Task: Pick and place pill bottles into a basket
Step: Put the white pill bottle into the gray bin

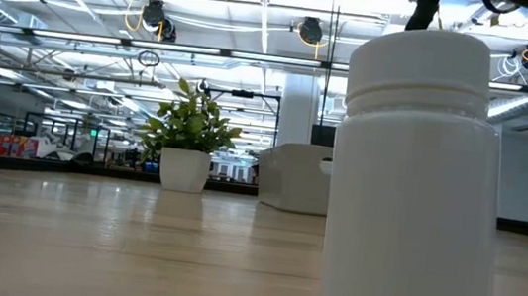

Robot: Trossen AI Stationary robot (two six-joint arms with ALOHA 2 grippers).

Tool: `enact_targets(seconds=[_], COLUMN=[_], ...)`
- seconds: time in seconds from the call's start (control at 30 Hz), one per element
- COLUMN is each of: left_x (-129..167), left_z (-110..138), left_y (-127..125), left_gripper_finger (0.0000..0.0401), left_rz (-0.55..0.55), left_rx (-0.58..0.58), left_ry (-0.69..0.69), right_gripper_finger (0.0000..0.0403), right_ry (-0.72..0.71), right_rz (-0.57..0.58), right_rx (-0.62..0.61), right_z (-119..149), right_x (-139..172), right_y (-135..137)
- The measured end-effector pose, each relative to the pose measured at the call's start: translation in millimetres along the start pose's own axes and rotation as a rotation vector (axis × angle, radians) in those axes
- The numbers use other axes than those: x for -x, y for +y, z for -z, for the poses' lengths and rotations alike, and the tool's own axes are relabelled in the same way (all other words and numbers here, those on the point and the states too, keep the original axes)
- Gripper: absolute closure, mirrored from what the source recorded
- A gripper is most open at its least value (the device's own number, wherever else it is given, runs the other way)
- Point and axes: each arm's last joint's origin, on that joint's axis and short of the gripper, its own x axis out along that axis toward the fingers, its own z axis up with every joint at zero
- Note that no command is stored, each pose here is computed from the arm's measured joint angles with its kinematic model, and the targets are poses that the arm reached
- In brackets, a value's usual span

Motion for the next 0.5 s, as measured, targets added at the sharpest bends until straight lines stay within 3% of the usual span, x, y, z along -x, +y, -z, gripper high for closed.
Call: enact_targets(seconds=[0.17,0.5], left_x=[0.1,6.3], left_z=[-0.2,-7.4], left_y=[-0.3,11.0], left_gripper_finger=[0.0201,0.0201], left_rz=[0.004,0.014], left_rx=[-0.002,-0.016], left_ry=[-0.001,0.094], right_gripper_finger=[0.0252,0.0253], right_ry=[0.005,0.006], right_rz=[0.001,0.011], right_rx=[0.012,0.010], right_z=[0.3,-1.4], right_x=[0.0,0.6], right_y=[-0.3,1.2])
